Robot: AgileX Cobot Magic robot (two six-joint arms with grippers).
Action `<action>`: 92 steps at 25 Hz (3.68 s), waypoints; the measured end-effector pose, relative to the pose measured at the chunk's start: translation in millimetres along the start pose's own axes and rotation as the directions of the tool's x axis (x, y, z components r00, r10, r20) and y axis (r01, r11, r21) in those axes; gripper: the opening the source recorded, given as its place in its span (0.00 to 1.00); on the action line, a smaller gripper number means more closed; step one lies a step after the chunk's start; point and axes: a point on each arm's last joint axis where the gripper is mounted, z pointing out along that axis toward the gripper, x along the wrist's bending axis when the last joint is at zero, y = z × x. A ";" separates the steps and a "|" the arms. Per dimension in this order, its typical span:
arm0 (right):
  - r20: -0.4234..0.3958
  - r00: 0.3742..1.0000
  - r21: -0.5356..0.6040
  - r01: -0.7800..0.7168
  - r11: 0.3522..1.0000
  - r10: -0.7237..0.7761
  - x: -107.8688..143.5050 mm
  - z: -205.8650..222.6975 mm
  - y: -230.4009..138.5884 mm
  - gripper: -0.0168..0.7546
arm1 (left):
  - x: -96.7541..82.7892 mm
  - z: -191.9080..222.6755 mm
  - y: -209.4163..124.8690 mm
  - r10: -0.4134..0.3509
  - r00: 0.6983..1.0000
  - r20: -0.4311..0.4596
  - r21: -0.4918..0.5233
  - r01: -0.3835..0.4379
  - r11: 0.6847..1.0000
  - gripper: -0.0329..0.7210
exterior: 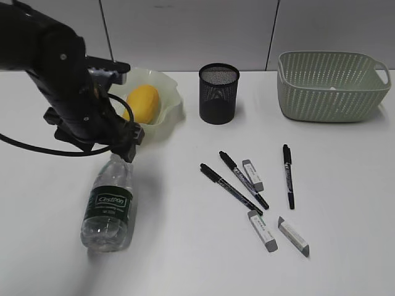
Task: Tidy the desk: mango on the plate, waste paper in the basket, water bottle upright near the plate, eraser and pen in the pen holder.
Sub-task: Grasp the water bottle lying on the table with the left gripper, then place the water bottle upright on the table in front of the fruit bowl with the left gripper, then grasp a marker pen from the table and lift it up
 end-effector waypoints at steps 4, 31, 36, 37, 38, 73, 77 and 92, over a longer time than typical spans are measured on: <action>0.000 1.000 -0.001 0.001 1.000 -0.001 0.0 0.0 0.1 0.62 | -3.6 29.3 3.2 -0.065 0.997 -0.028 0.091 0.067 0.994 0.91; 0.000 1.000 -0.002 0.001 1.000 -0.001 0.0 0.0 0.2 0.56 | 58.9 -25.5 -56.7 0.215 0.972 0.095 -0.770 -0.065 0.634 0.51; -0.001 1.000 -0.002 0.001 1.000 -0.001 0.1 0.0 0.2 0.56 | 58.8 -3.3 -51.9 0.259 0.962 0.091 -0.817 -0.077 0.572 0.51; -0.001 1.000 -0.002 0.001 1.000 -0.001 0.1 0.0 0.2 0.56 | 58.0 1.1 -51.7 0.264 0.960 0.095 -0.821 -0.075 0.566 0.51; -0.001 1.000 -0.002 0.001 1.000 -0.001 0.1 0.0 0.2 0.56 | 57.3 5.2 -51.7 0.268 0.958 0.101 -0.823 -0.071 0.563 0.51; 0.000 1.000 -0.005 0.002 1.000 -0.002 0.0 -0.4 0.0 0.56 | 105.9 -235.1 -247.6 -0.175 0.980 -0.090 -0.624 0.082 0.777 0.45; 0.000 1.000 -0.005 0.002 1.000 -0.002 0.0 -0.4 0.0 0.56 | 103.5 -233.5 -289.4 -0.173 0.984 -0.049 -0.676 0.095 0.730 0.44; -0.021 0.993 -0.047 0.111 0.993 -0.112 5.1 30.3 40.7 0.53 | 100.4 -213.3 -318.0 -0.163 0.987 -0.008 -0.743 0.103 0.662 0.44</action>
